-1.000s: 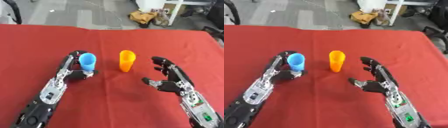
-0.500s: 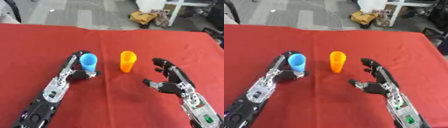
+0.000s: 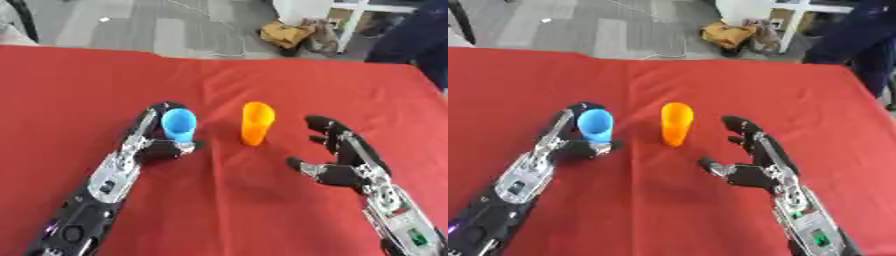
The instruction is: Pour the contents of one cup into another cup.
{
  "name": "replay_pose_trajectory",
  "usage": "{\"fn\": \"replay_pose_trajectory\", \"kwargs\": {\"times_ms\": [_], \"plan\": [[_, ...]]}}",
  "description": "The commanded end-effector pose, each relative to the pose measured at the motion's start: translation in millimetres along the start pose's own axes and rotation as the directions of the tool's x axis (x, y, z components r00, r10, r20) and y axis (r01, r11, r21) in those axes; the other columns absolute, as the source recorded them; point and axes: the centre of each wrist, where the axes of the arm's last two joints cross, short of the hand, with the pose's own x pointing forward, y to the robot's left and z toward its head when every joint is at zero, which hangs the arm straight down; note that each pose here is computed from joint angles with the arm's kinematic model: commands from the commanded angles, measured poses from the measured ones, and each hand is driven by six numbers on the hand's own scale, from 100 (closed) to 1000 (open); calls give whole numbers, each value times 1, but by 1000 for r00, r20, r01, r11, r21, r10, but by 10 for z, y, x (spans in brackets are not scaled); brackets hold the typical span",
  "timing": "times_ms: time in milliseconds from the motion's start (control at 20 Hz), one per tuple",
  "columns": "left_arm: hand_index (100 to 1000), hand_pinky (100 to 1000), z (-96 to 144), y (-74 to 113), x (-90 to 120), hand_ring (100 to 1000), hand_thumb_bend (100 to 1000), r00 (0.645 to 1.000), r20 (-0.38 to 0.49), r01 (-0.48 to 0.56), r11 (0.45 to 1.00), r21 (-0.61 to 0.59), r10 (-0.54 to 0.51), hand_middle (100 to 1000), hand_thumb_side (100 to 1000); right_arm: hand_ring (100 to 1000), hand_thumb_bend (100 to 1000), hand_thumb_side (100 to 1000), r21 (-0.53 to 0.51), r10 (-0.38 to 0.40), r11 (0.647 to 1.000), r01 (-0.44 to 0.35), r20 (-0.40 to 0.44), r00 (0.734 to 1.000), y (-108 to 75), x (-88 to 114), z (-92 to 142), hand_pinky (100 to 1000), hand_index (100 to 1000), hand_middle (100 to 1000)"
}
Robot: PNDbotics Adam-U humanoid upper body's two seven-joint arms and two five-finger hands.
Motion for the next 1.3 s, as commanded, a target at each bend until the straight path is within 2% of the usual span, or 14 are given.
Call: {"fn": "replay_pose_trajectory", "kwargs": {"times_ms": [50, 350, 700, 1000, 1300], "plan": [[692, 423, -35, -19, 38, 470, 494, 1000, -1, -10, 1000, 6, 10, 503, 100, 946, 603, 100, 4, 6, 1000, -6, 25, 1000, -26, 68, -40, 901, 872, 870], [667, 381, -39, 11, 81, 433, 435, 999, 19, -41, 997, 63, 40, 466, 100, 942, 586, 100, 2, 8, 1000, -8, 22, 1000, -34, 62, -38, 895, 870, 865], [670, 399, -14, 210, 293, 447, 461, 993, 117, -48, 991, 124, 33, 480, 100, 916, 537, 100, -11, 36, 999, -36, 14, 999, -91, 56, -69, 863, 870, 836], [673, 406, 135, 356, 535, 452, 497, 981, 195, -14, 995, 97, -5, 484, 100, 902, 549, 100, 0, 100, 995, -100, 29, 995, -166, 75, -196, 848, 872, 826], [675, 411, 293, 376, 751, 455, 514, 970, 242, -4, 999, 42, -6, 487, 100, 892, 558, 100, 34, 142, 989, -143, 35, 989, -192, 43, -356, 837, 872, 818]]}}
